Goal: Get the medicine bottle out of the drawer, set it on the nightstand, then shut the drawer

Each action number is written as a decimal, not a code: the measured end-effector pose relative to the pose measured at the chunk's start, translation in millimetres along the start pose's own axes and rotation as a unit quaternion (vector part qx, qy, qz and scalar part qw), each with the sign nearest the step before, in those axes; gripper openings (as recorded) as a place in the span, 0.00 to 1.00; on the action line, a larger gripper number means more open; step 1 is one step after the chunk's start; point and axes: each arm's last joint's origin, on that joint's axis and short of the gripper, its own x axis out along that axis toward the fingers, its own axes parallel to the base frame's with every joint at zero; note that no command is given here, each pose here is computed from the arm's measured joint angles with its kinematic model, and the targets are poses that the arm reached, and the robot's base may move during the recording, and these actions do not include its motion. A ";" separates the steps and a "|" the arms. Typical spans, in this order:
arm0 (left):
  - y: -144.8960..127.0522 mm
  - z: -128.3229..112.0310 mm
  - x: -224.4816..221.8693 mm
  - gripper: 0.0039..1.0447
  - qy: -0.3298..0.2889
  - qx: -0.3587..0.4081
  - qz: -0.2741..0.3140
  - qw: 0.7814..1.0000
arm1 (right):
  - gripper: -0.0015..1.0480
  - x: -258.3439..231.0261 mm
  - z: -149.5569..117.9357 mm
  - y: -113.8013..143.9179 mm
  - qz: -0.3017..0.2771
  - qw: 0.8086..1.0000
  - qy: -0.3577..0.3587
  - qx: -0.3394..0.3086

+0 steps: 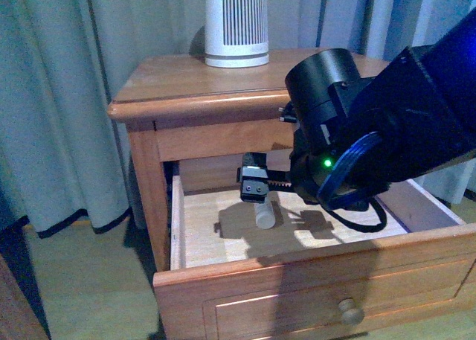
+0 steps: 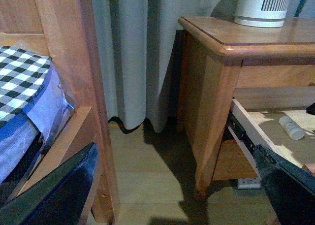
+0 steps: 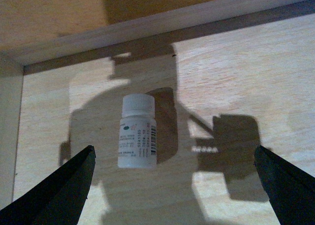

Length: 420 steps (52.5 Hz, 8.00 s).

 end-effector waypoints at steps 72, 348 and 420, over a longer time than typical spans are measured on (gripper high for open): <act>0.0 0.0 0.0 0.94 0.000 0.000 0.000 1.000 | 0.27 -11.8 -1.4 8.6 -0.065 0.997 0.035 0.036; 0.0 0.0 0.0 0.94 0.000 0.000 0.000 1.000 | 0.93 -299.3 -115.1 -150.0 -0.181 0.924 -0.336 0.002; 0.0 0.0 0.0 0.94 0.000 0.000 0.000 1.000 | 0.73 -301.4 -148.5 -147.4 -0.025 0.941 -0.328 -0.084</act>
